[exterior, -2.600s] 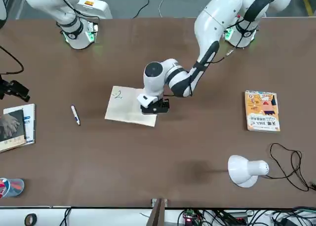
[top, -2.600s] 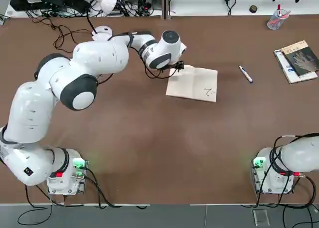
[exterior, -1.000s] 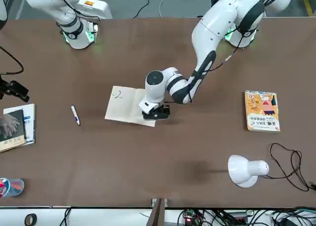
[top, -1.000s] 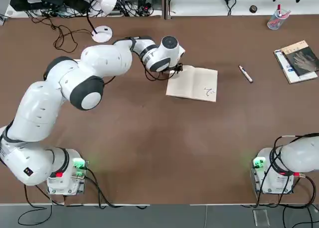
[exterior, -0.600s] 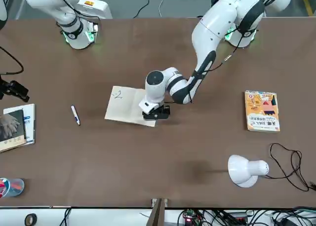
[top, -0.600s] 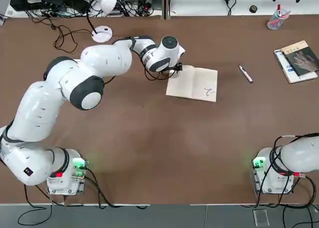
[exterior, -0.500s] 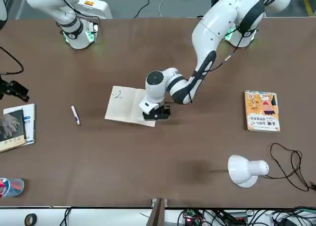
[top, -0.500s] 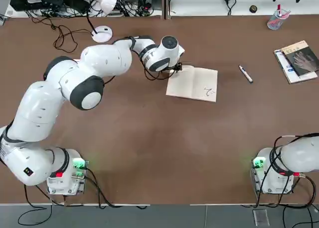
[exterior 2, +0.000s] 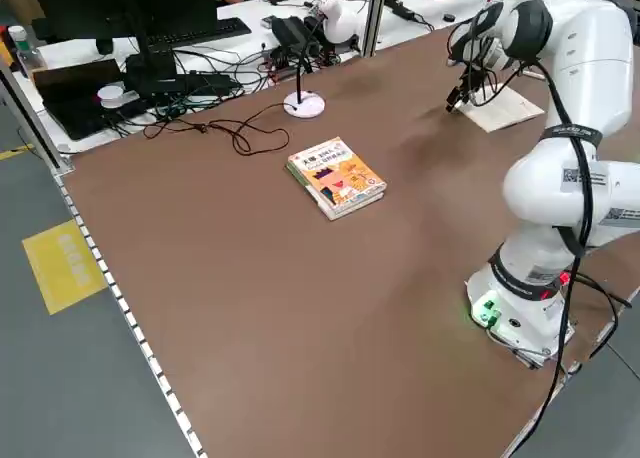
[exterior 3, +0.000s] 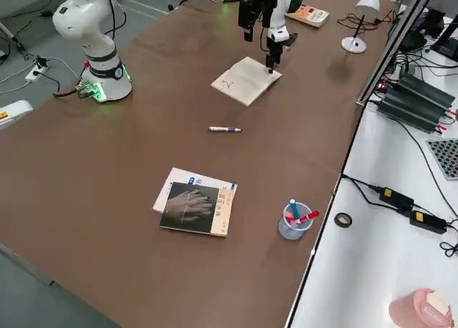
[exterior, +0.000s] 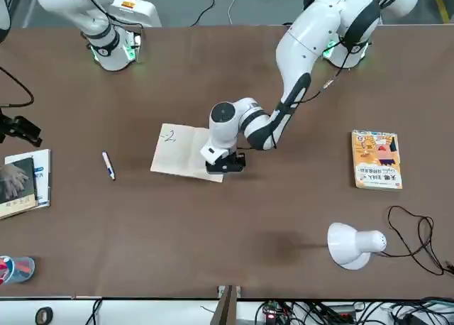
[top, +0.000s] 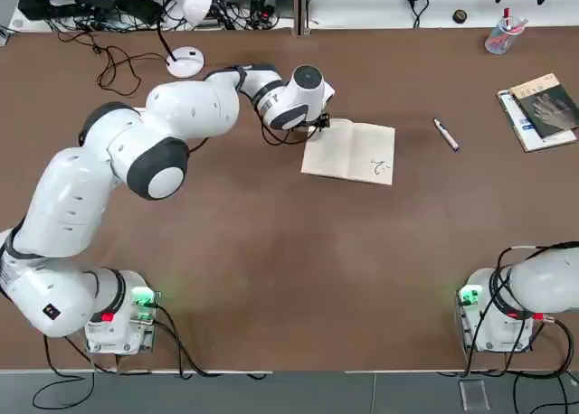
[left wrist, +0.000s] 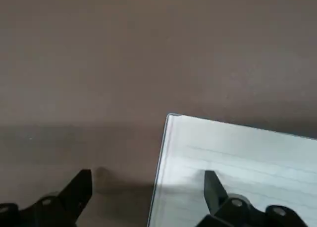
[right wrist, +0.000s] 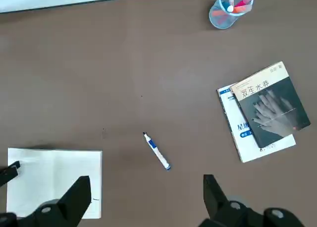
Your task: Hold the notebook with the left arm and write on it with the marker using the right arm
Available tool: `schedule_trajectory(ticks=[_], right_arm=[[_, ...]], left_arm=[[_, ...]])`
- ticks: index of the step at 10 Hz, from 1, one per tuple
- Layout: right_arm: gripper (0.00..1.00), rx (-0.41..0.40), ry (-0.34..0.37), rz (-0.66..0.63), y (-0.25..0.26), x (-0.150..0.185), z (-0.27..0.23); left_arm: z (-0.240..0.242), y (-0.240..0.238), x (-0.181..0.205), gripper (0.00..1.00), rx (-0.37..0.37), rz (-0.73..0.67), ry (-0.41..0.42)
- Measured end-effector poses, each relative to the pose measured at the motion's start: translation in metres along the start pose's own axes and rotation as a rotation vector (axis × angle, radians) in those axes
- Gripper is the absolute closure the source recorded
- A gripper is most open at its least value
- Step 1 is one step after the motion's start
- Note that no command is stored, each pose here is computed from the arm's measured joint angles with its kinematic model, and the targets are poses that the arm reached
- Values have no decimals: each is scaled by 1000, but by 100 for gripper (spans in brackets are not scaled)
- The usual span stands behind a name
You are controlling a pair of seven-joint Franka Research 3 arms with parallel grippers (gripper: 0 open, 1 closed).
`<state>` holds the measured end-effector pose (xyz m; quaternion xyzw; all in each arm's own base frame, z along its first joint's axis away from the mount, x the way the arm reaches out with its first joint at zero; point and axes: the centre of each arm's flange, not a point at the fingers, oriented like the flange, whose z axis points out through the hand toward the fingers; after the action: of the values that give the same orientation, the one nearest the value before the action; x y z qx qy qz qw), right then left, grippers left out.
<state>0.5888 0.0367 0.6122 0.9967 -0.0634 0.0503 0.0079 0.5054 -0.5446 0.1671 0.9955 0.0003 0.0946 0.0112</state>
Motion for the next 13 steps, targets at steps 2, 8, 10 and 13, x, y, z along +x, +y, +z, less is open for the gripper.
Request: schedule_trajectory(ticks=[2, 8, 10, 13], right_arm=[[0, 0, 0, 0, 0, 0, 0], [0, -1, -2, 0, 0, 0, 1], [0, -6, -11, -11, 0, 0, 8], [0, -31, 3, -66, -8, 4, 37]], left_arm=[[0, 0, 0, 0, 1, 1, 1], [3, -1, -1, 0, 8, 11, 6], [3, -1, -1, 0, 8, 11, 6], [3, -1, -1, 0, 9, 13, 8]])
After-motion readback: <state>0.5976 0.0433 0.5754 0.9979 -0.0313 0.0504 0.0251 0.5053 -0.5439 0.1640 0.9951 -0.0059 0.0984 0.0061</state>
